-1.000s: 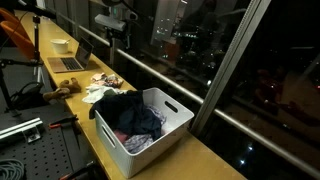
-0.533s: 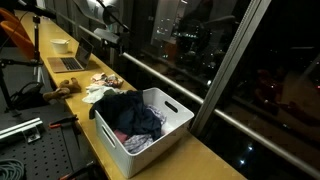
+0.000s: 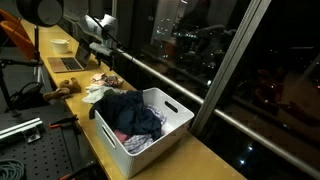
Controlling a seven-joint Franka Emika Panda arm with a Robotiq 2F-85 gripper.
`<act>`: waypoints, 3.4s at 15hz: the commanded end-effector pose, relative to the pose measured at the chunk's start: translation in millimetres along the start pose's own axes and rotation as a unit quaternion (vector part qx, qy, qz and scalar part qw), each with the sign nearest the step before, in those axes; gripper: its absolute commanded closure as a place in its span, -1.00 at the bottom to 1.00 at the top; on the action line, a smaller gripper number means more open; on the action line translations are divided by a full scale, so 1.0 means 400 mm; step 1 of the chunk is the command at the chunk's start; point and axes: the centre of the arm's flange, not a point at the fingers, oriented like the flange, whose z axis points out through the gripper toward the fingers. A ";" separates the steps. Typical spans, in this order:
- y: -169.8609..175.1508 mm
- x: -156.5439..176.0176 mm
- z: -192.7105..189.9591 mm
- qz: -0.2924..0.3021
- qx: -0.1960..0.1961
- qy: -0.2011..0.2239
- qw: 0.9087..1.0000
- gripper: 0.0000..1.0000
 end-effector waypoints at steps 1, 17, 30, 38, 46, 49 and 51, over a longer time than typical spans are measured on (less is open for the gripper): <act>-0.017 0.107 0.038 0.016 -0.020 -0.036 0.999 -1.00; -0.013 0.038 0.360 0.080 -0.034 -0.102 0.991 -0.96; -0.007 -0.038 0.114 0.094 -0.045 -0.052 0.993 1.00; 0.127 -0.080 -0.251 0.158 -0.085 0.040 0.983 0.97; 0.345 -0.155 -0.522 0.221 -0.089 0.124 0.963 0.97; 0.427 -0.208 -0.597 0.249 -0.094 0.157 0.951 0.97; 0.464 -0.257 -0.636 0.287 -0.096 0.144 0.942 0.97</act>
